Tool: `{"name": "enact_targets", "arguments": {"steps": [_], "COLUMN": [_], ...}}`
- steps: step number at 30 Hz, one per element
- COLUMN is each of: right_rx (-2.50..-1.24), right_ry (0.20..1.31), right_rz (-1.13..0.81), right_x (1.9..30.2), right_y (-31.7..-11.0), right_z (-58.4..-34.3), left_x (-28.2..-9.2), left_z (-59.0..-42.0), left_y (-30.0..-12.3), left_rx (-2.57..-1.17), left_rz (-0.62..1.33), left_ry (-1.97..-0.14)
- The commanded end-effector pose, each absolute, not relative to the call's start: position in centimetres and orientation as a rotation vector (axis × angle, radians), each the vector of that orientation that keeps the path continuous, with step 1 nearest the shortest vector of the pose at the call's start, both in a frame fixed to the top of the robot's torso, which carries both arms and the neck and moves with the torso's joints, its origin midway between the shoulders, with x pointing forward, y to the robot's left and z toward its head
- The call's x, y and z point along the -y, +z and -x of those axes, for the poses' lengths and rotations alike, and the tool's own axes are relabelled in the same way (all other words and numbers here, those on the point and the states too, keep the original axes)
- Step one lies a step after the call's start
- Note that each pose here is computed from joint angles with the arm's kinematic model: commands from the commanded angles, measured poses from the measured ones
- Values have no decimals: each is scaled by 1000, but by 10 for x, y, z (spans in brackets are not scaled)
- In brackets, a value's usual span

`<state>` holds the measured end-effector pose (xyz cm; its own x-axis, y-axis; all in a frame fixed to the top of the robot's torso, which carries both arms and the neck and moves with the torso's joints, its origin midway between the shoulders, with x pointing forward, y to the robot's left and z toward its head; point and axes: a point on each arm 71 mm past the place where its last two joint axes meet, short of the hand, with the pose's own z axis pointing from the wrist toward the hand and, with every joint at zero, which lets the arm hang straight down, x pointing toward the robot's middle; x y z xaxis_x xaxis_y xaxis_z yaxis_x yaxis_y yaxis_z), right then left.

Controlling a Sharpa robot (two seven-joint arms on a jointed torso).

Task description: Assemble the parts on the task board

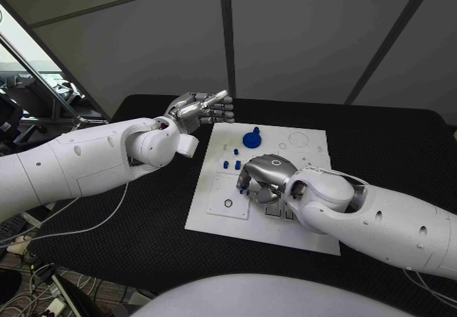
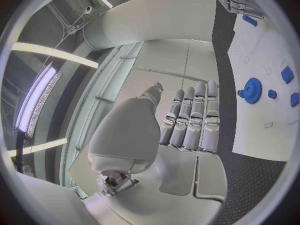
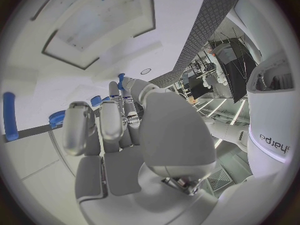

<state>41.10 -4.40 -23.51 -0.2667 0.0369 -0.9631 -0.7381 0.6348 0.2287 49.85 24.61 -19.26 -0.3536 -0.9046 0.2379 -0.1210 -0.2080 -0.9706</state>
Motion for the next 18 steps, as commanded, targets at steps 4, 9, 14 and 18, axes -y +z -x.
{"name": "enact_targets", "arguments": {"steps": [4, 9, 14, 18], "right_rx": [-1706, -1729, -1746, -1741], "right_ry": [823, 819, 797, 790], "right_rz": [631, 654, 651, 641], "right_x": [39, 37, 40, 41], "right_y": [-240, -245, -248, -249], "right_z": [-406, -403, -405, -407], "left_x": [-244, -244, -244, -244], "left_z": [-499, -499, -499, -499], "left_y": [-191, -191, -191, -191], "left_rx": [-1432, -1438, -1442, -1444], "left_rz": [1235, 1237, 1238, 1236], "left_ry": [-1648, -1648, -1648, -1647]}}
